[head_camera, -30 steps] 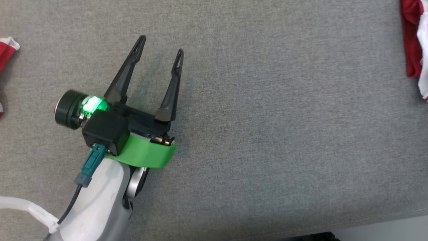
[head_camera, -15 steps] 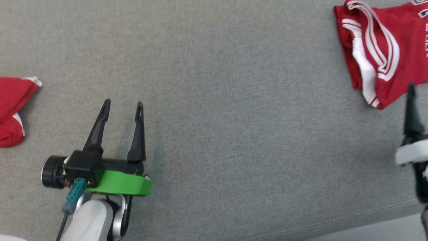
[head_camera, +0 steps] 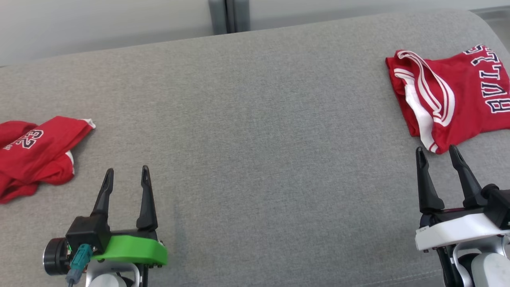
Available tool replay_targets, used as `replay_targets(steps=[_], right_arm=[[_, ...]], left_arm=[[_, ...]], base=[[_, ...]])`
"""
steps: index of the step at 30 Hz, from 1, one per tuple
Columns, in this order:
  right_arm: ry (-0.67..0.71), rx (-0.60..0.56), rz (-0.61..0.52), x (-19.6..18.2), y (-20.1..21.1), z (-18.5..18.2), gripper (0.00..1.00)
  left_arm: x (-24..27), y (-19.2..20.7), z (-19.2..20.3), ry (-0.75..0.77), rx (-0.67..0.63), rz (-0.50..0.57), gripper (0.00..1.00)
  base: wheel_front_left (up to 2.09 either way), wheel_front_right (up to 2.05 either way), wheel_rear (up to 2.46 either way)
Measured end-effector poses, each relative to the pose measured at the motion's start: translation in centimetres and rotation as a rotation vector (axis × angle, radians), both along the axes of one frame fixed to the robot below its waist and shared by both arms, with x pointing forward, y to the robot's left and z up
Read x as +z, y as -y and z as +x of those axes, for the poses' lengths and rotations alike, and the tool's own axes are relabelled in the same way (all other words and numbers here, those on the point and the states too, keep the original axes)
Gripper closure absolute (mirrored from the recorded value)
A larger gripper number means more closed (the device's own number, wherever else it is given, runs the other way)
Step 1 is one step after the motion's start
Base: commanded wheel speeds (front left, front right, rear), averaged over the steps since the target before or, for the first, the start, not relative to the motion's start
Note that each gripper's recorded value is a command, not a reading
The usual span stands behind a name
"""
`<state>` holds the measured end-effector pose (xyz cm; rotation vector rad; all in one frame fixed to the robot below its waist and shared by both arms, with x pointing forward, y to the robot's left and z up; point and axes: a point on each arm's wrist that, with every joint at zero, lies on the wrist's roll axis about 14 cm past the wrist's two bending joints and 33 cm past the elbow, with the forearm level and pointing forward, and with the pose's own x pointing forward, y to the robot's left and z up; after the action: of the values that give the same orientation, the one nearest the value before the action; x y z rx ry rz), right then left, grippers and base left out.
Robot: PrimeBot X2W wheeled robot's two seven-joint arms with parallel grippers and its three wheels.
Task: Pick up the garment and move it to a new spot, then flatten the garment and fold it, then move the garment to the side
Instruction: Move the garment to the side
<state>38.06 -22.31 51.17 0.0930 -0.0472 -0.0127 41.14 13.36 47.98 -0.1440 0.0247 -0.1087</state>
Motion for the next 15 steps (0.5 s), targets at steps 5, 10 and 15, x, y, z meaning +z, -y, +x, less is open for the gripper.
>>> replay_targets(steps=[5, 10, 15], right_arm=[[-0.001, 0.063, 0.011, 0.6, -2.5, -0.5, 0.00], [-0.012, 0.110, 0.002, 0.9, -4.0, -1.3, 0.00], [-0.013, 0.132, 0.000, 1.2, -4.7, -2.4, 0.00]], left_arm=[[-0.1, -2.8, -2.4, -0.016, 0.078, 0.012, 0.00], [0.4, -4.4, -4.2, -0.004, 0.115, 0.019, 0.00], [0.9, -5.1, -5.6, 0.011, 0.128, 0.019, 0.00]], base=[[0.00, 0.00, 0.00], [0.00, 0.00, 0.00], [0.00, 0.00, 0.00]])
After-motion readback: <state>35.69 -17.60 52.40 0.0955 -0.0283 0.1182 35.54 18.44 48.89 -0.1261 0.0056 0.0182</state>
